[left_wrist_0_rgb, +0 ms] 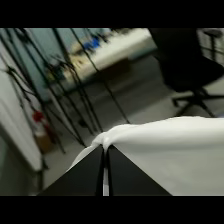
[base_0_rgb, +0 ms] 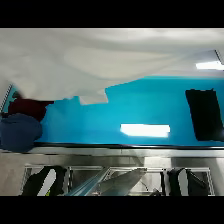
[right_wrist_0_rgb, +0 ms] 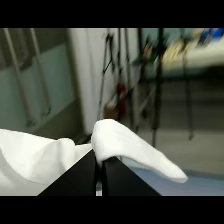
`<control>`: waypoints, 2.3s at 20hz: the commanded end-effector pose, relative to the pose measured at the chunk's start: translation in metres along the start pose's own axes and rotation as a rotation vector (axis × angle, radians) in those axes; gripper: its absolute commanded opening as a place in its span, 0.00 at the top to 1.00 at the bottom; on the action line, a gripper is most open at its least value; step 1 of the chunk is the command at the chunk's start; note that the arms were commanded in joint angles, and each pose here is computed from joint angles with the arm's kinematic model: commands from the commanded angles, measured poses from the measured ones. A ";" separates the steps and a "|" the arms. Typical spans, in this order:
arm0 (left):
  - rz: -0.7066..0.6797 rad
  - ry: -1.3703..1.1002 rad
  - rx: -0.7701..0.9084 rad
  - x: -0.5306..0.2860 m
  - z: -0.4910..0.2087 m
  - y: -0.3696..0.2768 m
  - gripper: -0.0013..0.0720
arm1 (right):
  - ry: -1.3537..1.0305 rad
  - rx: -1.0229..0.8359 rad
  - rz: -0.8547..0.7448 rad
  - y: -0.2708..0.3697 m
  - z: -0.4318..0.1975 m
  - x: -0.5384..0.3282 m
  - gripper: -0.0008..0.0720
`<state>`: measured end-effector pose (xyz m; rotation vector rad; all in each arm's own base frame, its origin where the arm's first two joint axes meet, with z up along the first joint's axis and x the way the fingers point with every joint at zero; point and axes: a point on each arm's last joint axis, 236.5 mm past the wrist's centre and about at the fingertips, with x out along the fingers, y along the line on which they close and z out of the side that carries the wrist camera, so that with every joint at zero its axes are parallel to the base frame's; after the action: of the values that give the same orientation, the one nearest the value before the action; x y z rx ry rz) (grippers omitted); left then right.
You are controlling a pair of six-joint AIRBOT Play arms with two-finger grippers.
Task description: Fold the shirts.
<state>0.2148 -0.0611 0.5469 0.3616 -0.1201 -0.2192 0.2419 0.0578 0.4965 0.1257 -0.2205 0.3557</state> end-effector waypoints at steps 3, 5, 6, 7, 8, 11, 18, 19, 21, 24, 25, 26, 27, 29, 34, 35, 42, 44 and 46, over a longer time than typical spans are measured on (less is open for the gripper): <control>0.022 -0.010 -0.004 -0.006 -0.006 -0.004 0.97 | -0.217 -0.192 -0.199 0.033 0.064 -0.048 0.96; -0.087 0.045 -0.057 0.022 -0.035 -0.012 0.97 | -0.176 -0.144 -0.160 0.027 0.054 -0.038 0.96; -0.131 0.054 -0.074 0.037 -0.043 -0.015 0.97 | -0.162 -0.123 -0.140 0.022 0.050 -0.032 0.96; -0.172 0.062 -0.093 0.055 -0.051 -0.017 0.97 | -0.137 -0.112 -0.103 0.019 0.044 -0.025 0.96; -0.219 0.075 -0.097 0.072 -0.059 -0.022 0.97 | -0.103 -0.085 -0.036 0.019 0.035 -0.015 0.96; -0.325 0.174 -0.111 0.143 -0.100 -0.037 0.97 | 0.043 0.050 0.118 -0.007 -0.008 0.015 0.96; -0.465 0.600 -0.262 0.290 -0.331 -0.090 0.97 | 0.587 0.342 -0.054 -0.120 -0.327 0.140 0.96; -0.473 0.663 -0.296 0.302 -0.372 -0.097 0.97 | 0.659 0.384 -0.108 -0.130 -0.383 0.154 0.96; -0.508 0.788 -0.350 0.313 -0.448 -0.119 0.97 | 0.776 0.512 -0.181 -0.138 -0.479 0.164 0.96; -0.505 0.867 -0.389 0.329 -0.524 -0.137 0.96 | 0.852 0.611 -0.280 -0.151 -0.578 0.168 0.96; -0.491 0.866 -0.395 0.336 -0.536 -0.138 0.96 | 0.860 0.627 -0.293 -0.155 -0.593 0.171 0.96; -0.482 0.866 -0.402 0.342 -0.543 -0.137 0.96 | 0.856 0.625 -0.291 -0.159 -0.596 0.178 0.94; -0.466 0.871 -0.429 0.345 -0.544 -0.132 0.84 | 0.844 0.621 -0.276 -0.161 -0.591 0.186 0.84; -0.447 0.881 -0.483 0.345 -0.533 -0.119 0.04 | 0.838 0.506 -0.144 -0.157 -0.560 0.202 0.37; -0.379 0.987 -0.638 0.291 -0.509 -0.074 0.04 | 0.881 0.509 -0.111 -0.214 -0.495 0.183 0.38; -0.379 1.043 -0.681 0.270 -0.512 -0.073 0.04 | 0.938 0.534 -0.136 -0.227 -0.501 0.163 0.38; -0.475 1.480 -0.933 0.111 -0.570 -0.148 0.05 | 1.173 0.602 -0.102 -0.239 -0.526 0.090 0.38; -0.499 1.561 -0.975 0.076 -0.580 -0.174 0.04 | 1.194 0.611 -0.081 -0.232 -0.529 0.087 0.38; -0.483 1.583 -0.984 0.060 -0.593 -0.196 0.04 | 1.216 0.626 -0.064 -0.226 -0.534 0.085 0.38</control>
<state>0.3682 -0.0393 -0.0427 -0.4582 1.5298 -0.3989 0.5153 -0.0442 -0.0119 0.5014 1.0481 0.3385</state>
